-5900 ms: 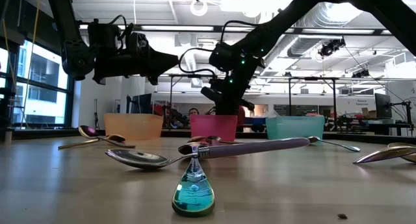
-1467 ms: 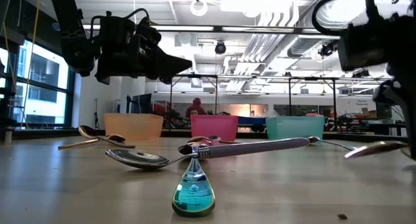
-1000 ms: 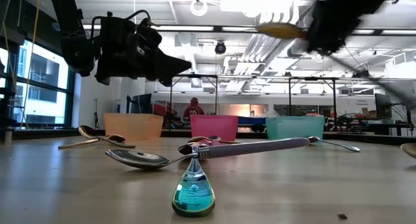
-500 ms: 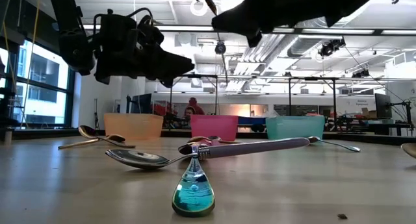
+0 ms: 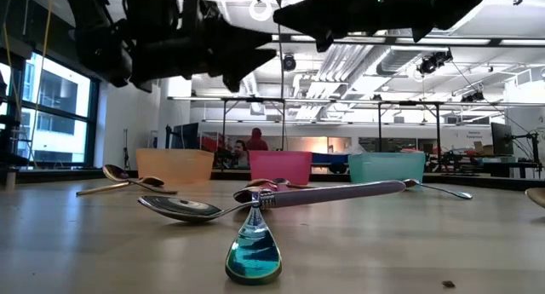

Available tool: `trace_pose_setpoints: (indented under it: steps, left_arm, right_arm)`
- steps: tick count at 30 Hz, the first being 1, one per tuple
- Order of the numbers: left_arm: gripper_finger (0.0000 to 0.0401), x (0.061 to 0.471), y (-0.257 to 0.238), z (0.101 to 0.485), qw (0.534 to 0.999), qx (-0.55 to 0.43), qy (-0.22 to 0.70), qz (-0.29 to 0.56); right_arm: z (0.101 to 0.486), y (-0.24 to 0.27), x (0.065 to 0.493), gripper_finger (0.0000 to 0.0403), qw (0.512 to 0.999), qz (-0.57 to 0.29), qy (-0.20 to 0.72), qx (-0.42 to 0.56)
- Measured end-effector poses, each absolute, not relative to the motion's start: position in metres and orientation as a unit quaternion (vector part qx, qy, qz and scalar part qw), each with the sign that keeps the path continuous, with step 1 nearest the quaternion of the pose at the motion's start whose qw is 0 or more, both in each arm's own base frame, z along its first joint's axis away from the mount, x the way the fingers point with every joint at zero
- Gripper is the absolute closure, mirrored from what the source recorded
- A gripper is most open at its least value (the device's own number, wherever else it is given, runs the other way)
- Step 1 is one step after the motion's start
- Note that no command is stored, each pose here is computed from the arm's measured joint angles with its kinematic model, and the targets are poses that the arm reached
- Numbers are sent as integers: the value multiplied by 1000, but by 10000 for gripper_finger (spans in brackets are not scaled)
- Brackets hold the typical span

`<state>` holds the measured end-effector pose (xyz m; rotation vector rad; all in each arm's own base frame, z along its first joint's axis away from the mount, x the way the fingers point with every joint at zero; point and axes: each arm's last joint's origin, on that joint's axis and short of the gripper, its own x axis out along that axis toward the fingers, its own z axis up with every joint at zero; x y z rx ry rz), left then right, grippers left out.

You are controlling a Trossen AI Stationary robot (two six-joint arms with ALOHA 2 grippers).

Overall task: Sort silverware by color (type)
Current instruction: Put the bottom right iridescent spoon into the orange bin

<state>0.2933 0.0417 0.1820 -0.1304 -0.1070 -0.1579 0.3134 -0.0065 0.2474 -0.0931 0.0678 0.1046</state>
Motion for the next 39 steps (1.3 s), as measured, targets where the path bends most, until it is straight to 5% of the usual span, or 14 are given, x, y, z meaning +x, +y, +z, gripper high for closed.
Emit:
trace_pose_setpoints:
  steps: [13, 24, 39]
  left_arm:
    - [242, 313, 22, 197, 995, -20, -58, -82]
    - [391, 314, 33, 199, 995, 18, -59, -82]
    - [397, 276, 76, 224, 995, -1, 77, 63]
  right_arm:
    - [251, -6, 314, 403, 996, 53, 15, -66]
    - [252, -11, 314, 401, 998, 23, 12, -51]
    - [271, -42, 286, 321, 992, -75, 64, -74]
